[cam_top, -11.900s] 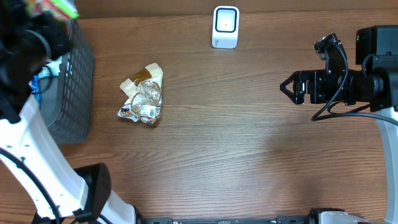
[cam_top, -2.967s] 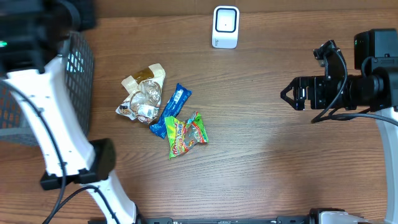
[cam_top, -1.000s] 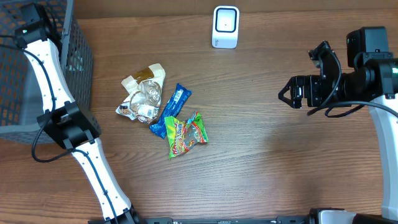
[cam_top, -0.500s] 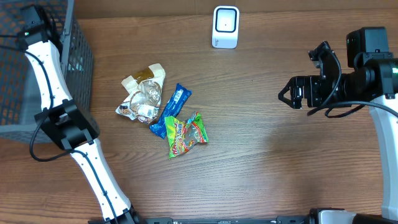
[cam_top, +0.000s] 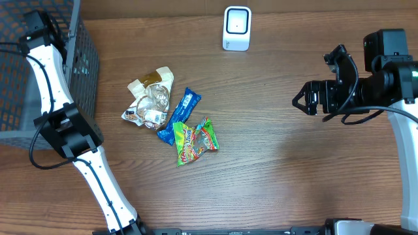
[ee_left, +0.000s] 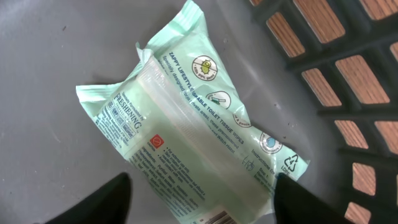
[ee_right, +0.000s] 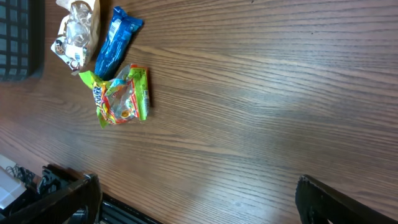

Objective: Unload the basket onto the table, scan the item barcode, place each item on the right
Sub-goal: 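Reach the left gripper into the basket and grasp the mint-green wipes pack, then lift the mint-green pack out and set it right of the green bag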

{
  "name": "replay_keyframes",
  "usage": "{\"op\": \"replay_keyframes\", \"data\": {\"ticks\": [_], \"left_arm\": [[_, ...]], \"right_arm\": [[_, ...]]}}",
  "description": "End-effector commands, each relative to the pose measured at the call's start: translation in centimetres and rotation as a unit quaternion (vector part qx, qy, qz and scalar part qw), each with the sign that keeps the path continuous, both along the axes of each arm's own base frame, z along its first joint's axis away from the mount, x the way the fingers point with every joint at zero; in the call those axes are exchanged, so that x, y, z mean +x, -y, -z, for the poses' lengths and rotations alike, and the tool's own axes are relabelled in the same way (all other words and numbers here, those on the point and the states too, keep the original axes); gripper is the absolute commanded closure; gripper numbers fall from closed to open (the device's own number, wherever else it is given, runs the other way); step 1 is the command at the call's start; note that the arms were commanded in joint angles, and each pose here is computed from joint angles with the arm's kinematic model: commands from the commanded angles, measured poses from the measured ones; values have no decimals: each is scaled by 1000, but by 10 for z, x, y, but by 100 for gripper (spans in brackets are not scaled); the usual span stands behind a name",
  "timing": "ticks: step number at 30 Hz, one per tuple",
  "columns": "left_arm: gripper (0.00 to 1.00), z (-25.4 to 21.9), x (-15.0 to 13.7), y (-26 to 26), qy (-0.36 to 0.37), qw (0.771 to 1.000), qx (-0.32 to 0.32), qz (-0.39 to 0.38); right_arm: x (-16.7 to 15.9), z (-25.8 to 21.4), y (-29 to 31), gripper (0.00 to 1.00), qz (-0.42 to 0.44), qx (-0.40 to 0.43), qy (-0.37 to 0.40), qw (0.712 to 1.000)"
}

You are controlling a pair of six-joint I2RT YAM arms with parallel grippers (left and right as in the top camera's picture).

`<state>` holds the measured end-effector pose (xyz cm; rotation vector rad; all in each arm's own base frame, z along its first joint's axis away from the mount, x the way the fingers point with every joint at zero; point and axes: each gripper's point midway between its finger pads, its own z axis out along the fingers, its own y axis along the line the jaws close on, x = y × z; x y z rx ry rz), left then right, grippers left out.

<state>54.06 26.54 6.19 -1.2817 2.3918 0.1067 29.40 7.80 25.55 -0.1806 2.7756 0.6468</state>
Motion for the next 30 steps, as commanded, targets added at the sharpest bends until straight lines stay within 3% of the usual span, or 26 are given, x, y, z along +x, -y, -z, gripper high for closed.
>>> {"op": "replay_keyframes", "data": {"ticks": [1, 4, 8, 20, 24, 30], "left_arm": [[45, 101, -24, 12, -94, 995, -40, 4], [46, 101, -25, 12, -95, 995, -41, 4], [21, 101, -24, 12, -93, 995, -40, 4], [6, 113, -29, 14, -103, 994, -45, 4], [5, 130, -35, 19, -113, 992, -55, 6], [13, 137, -34, 22, -109, 992, -62, 8]], "right_arm": [[-1, 0, -1, 0, 0, 1, 1, 1000], [-1, 0, -1, 0, 0, 1, 1, 1000], [-1, 0, -1, 0, 0, 1, 0, 1000], [-1, 0, -1, 0, 0, 3, -1, 1000], [-2, 0, -1, 0, 0, 3, -1, 1000], [-2, 0, -1, 0, 0, 3, -3, 1000]]}}
